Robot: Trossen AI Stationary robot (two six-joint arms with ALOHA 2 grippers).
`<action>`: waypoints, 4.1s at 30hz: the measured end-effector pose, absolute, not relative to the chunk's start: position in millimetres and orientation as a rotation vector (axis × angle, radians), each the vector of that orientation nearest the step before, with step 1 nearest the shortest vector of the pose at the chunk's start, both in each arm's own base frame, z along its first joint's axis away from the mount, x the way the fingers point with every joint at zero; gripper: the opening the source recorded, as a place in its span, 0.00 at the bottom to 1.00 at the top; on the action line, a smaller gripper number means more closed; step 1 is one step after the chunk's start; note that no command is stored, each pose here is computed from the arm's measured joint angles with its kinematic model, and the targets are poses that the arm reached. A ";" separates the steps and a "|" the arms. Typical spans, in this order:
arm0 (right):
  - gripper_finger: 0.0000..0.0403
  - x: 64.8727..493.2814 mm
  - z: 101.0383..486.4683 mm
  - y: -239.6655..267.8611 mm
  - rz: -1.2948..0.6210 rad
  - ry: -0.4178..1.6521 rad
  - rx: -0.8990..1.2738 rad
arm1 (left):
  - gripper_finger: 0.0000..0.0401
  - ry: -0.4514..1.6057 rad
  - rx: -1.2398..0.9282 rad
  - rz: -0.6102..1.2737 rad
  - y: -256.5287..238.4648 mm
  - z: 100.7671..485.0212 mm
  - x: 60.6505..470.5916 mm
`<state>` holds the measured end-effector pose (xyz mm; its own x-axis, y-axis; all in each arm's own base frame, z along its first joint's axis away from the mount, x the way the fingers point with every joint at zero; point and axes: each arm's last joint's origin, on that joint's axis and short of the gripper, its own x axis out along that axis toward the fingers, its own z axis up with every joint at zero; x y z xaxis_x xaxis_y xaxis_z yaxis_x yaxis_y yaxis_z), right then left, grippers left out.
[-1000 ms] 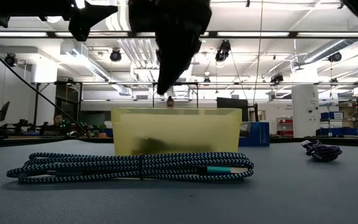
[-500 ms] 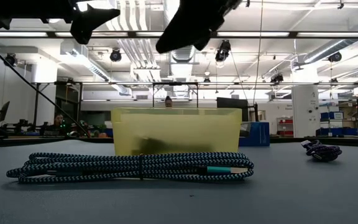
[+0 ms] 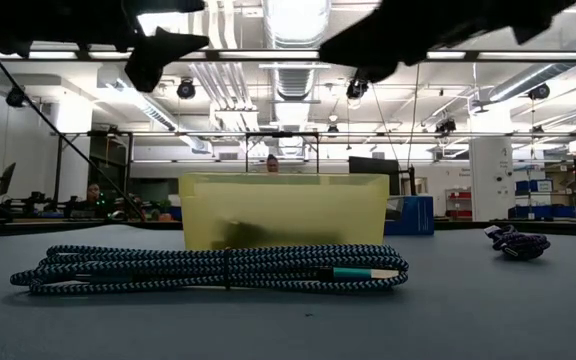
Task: Pick and place USB-C Cables
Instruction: Put the blue charger cable into the yellow bin
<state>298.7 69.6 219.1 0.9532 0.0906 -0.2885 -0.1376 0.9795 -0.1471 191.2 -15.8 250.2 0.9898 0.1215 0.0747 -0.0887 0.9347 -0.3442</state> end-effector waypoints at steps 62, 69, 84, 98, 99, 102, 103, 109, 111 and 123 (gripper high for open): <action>0.12 150.9 218.2 33.1 0.092 -0.121 -0.134 | 0.55 0.966 -0.383 0.014 -175.9 254.7 371.6; 0.12 151.3 214.9 33.1 0.092 -0.088 -0.141 | 0.53 1.121 -0.384 0.095 -194.2 236.4 367.2; 0.12 151.4 214.9 32.6 0.076 -0.089 -0.143 | 0.41 1.233 -0.270 0.123 -203.9 180.9 374.0; 0.12 151.5 214.9 32.7 0.077 -0.087 -0.130 | 0.41 1.225 -0.247 0.189 -205.8 165.5 376.4; 0.12 151.5 214.8 32.6 0.077 -0.087 -0.127 | 0.41 1.224 -0.248 0.189 -205.8 165.5 376.5; 0.12 151.4 214.9 32.6 0.077 -0.087 -0.124 | 0.41 1.229 -0.250 0.197 -206.4 161.3 376.7; 0.12 151.4 214.9 32.7 0.077 -0.087 -0.123 | 0.41 1.234 -0.251 0.202 -207.2 159.3 376.1; 0.12 151.5 214.7 32.6 0.077 -0.085 -0.113 | 0.41 1.231 -0.261 0.200 -210.4 157.2 375.8; 0.12 151.5 214.4 32.7 0.078 -0.082 -0.114 | 0.41 1.232 -0.260 0.198 -210.8 157.2 375.6; 0.12 151.6 213.3 32.7 0.079 -0.071 -0.117 | 0.27 1.234 -0.258 0.194 -210.7 157.1 375.6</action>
<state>151.6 32.7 213.3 0.9944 0.0825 0.0661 -0.0743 0.9901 -0.1191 375.6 -210.7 157.1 0.3199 0.0071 -0.9474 -0.2843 0.9546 -0.0889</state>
